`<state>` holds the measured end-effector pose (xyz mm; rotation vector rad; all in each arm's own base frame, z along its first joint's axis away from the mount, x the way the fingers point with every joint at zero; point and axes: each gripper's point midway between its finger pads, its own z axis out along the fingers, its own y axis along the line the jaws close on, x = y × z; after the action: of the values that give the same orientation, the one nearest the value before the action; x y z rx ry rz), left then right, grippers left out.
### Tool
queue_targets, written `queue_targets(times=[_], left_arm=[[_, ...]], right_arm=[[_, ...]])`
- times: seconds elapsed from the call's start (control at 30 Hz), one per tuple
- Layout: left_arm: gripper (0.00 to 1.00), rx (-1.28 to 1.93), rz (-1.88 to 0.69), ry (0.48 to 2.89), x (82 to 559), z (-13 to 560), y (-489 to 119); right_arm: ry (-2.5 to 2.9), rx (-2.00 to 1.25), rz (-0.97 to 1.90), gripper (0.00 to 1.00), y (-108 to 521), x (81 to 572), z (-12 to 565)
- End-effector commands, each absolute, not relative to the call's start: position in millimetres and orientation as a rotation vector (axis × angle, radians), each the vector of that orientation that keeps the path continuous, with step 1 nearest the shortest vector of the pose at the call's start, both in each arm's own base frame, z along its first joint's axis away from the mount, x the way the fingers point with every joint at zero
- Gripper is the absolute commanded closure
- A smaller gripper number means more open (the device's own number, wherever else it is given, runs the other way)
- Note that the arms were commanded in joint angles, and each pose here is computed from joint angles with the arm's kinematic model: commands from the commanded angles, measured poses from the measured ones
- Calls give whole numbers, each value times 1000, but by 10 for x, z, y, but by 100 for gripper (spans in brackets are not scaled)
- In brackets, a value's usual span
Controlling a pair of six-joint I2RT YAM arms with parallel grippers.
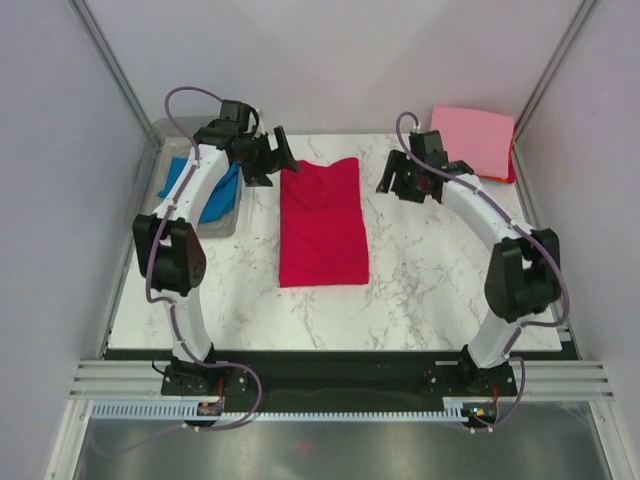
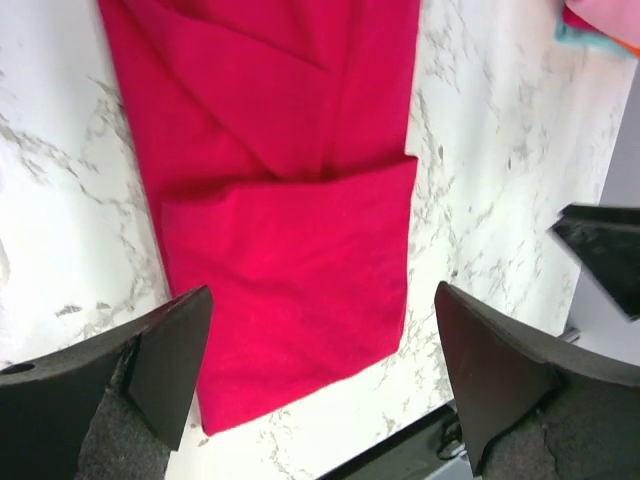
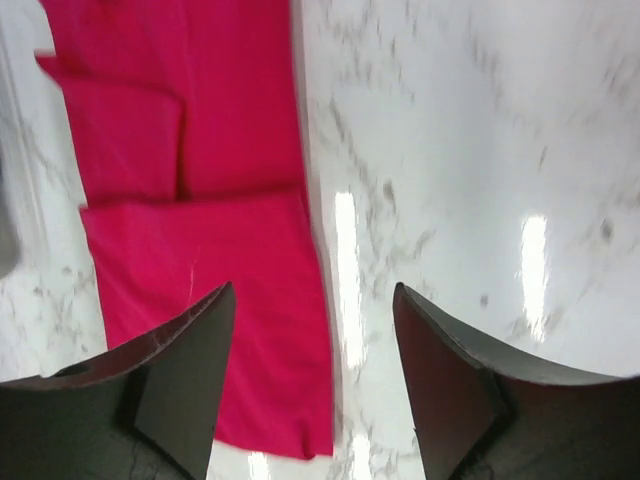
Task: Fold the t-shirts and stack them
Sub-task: Fold the tshirt
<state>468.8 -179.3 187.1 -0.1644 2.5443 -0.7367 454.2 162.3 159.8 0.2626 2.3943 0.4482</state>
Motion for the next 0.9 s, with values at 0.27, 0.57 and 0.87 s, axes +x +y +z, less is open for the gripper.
queue_targets(times=[0.27, 0.57, 0.87], left_arm=[[0, -118, -825, 2405, 3163, 1963, -1758], [16, -210, -856, 2404, 2642, 1327, -1635], [23, -284, -901, 2453, 2489, 853, -1659]], right_arm=[[2538, 215, 766, 22, 2051, 2806, 892], [2524, 233, 805, 29, 2224, 2716, 604], [2582, 255, 753, 53, 2259, 2602, 320]])
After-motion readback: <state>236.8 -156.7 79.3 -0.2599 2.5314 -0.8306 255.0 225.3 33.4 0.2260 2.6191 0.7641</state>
